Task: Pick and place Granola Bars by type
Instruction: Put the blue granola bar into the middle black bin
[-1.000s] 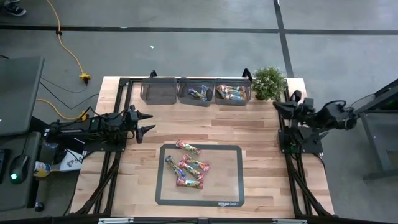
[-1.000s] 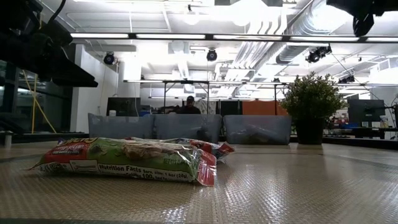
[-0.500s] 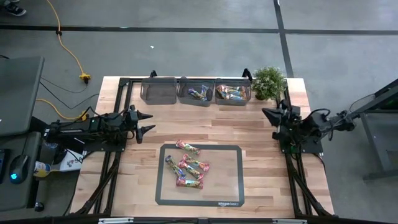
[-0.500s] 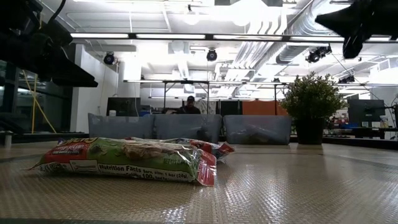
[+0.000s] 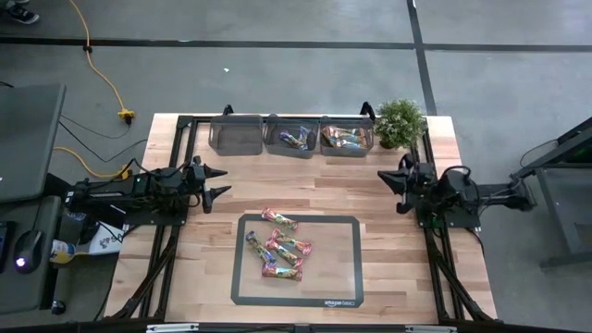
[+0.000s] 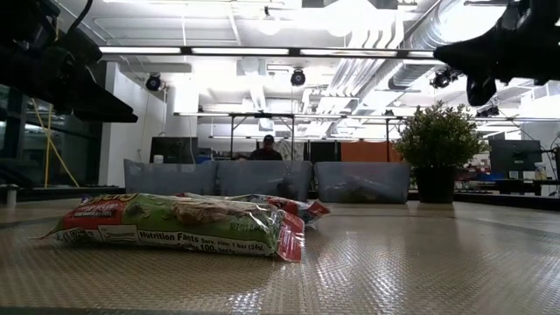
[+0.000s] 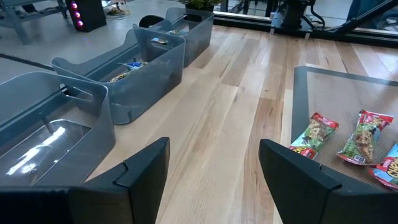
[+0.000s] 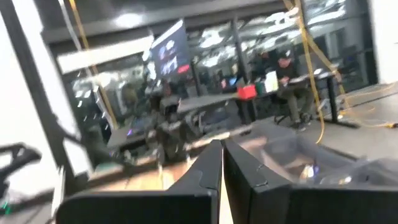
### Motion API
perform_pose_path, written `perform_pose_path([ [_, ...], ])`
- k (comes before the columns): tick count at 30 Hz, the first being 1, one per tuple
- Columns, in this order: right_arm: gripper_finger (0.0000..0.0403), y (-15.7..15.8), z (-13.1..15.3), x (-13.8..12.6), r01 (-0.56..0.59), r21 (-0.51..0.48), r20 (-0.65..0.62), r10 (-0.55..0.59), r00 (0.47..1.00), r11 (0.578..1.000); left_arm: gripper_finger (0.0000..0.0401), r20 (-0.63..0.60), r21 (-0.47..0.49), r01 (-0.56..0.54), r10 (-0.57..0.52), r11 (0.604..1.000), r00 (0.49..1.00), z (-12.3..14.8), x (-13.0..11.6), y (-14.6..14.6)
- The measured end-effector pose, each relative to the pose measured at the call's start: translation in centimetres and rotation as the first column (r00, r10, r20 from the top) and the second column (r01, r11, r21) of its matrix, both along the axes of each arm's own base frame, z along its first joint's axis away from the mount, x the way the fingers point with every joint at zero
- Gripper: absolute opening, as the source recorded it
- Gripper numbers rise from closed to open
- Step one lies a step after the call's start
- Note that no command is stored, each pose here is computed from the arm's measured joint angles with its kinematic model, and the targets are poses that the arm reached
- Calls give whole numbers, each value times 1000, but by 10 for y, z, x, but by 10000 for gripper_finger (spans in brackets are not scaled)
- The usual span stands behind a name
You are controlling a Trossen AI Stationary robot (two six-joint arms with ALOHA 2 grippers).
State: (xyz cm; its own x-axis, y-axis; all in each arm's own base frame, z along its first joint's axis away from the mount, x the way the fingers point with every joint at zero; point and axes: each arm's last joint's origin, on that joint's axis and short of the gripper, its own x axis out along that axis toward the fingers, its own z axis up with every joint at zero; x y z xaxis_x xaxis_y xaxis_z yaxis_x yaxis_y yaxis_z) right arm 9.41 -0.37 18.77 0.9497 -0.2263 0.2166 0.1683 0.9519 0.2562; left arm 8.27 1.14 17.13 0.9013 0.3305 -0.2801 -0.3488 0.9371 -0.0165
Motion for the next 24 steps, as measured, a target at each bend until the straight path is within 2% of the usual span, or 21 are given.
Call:
perform_pose_path([
  [3,0,0,-8,2,-52,-17,-88,50,995,999,243,0,0,0,0,1000,1000,0,0,0],
  [9,0,3,-14,3,-183,-140,-175,158,972,973,243,0,0,0,0,1000,1000,0,0,0],
  [19,1,0,-16,3,-73,-144,-197,44,979,987,243,0,0,0,0,1000,1000,0,0,0],
  [24,1,0,-16,3,-62,-144,-196,33,980,988,243,0,0,0,0,1000,1000,0,0,0],
])
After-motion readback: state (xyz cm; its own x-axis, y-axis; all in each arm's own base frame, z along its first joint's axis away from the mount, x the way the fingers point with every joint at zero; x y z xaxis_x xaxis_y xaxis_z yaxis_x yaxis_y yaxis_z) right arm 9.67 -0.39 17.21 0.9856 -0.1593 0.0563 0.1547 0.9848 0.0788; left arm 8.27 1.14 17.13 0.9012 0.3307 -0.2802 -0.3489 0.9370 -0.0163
